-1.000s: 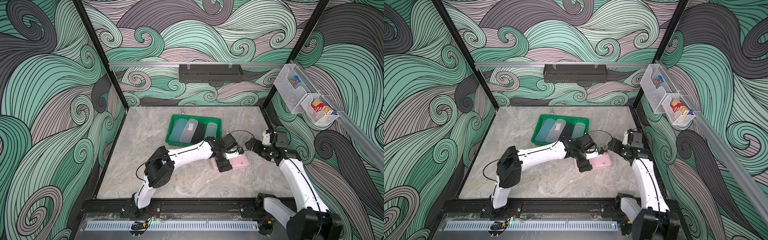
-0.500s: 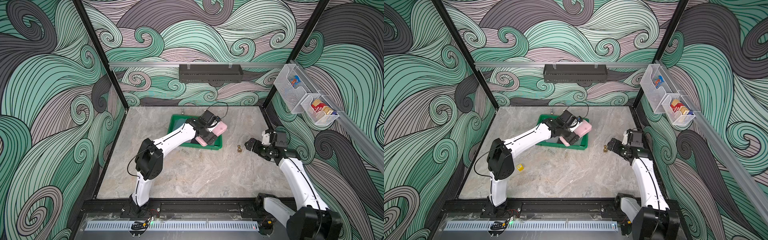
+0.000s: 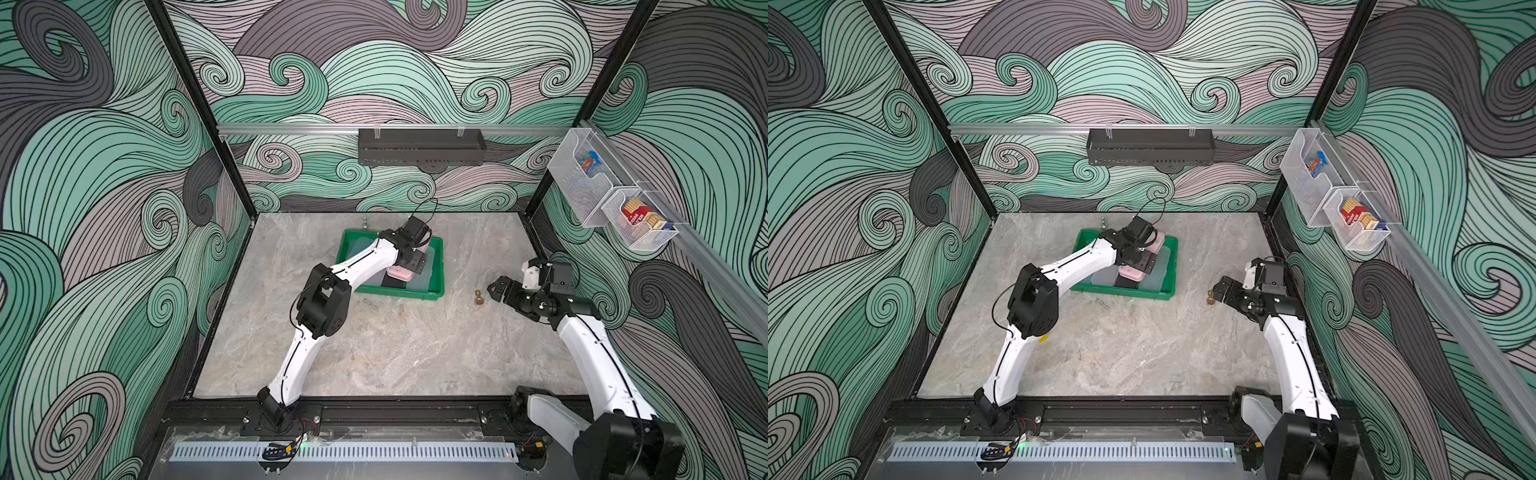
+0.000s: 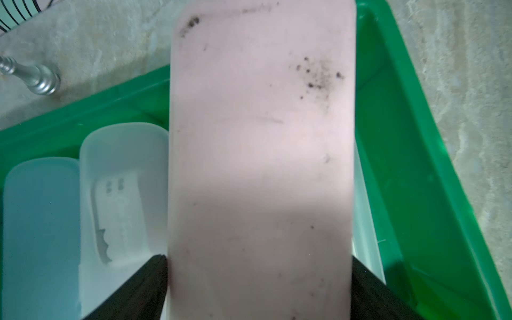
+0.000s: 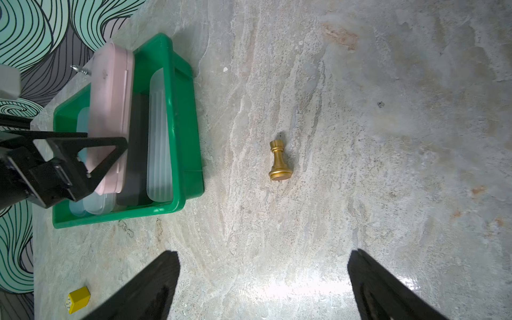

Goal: Put the pencil case into the storage box
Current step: Place the pencil case at the storage box.

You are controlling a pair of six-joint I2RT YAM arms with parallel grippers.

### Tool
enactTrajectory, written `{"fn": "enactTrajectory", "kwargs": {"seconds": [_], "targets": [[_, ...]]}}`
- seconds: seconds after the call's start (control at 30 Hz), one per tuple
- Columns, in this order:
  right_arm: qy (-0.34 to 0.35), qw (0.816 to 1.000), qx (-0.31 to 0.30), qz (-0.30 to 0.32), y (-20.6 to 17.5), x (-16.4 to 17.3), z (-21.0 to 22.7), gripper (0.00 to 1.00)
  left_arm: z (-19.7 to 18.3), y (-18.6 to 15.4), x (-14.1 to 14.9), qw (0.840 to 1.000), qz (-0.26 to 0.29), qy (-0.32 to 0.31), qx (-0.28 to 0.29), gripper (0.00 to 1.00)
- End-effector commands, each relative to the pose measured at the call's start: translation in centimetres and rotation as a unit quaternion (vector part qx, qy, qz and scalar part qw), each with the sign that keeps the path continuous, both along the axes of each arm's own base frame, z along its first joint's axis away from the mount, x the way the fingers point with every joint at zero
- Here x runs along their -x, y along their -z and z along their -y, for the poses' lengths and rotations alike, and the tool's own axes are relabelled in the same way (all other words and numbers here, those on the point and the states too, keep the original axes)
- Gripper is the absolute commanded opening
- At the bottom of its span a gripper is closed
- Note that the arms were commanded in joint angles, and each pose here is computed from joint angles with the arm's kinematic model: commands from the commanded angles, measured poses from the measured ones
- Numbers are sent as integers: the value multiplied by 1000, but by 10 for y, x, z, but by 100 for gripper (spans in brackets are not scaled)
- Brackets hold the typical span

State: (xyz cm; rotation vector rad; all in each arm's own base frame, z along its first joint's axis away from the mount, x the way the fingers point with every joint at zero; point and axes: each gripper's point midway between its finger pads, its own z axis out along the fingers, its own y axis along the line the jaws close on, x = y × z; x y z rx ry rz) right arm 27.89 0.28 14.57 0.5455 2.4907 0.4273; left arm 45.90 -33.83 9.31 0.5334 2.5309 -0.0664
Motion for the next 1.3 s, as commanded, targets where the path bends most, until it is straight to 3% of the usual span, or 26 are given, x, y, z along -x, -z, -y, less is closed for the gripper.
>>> {"fn": "enactTrajectory", "kwargs": {"seconds": [0.0,0.3,0.37,0.7,1.0,1.27], "targets": [[-9,1000,-8,7,-3,-2,-3,99,-5,1,7,999,-13,-41,6,83],[-14,1000,-15,10,-5,0,-6,99,-4,5,25,997,-31,-60,30,92],[-14,1000,-16,12,-5,0,-7,99,-3,3,30,997,-32,-61,33,98],[-17,999,-20,18,-8,2,-9,99,4,-11,49,996,-16,-60,58,99],[-20,999,-22,17,-8,1,-10,99,32,-47,39,996,37,-25,83,99],[-36,999,-32,25,-12,1,-16,99,32,-29,43,997,36,-14,68,99]]}}
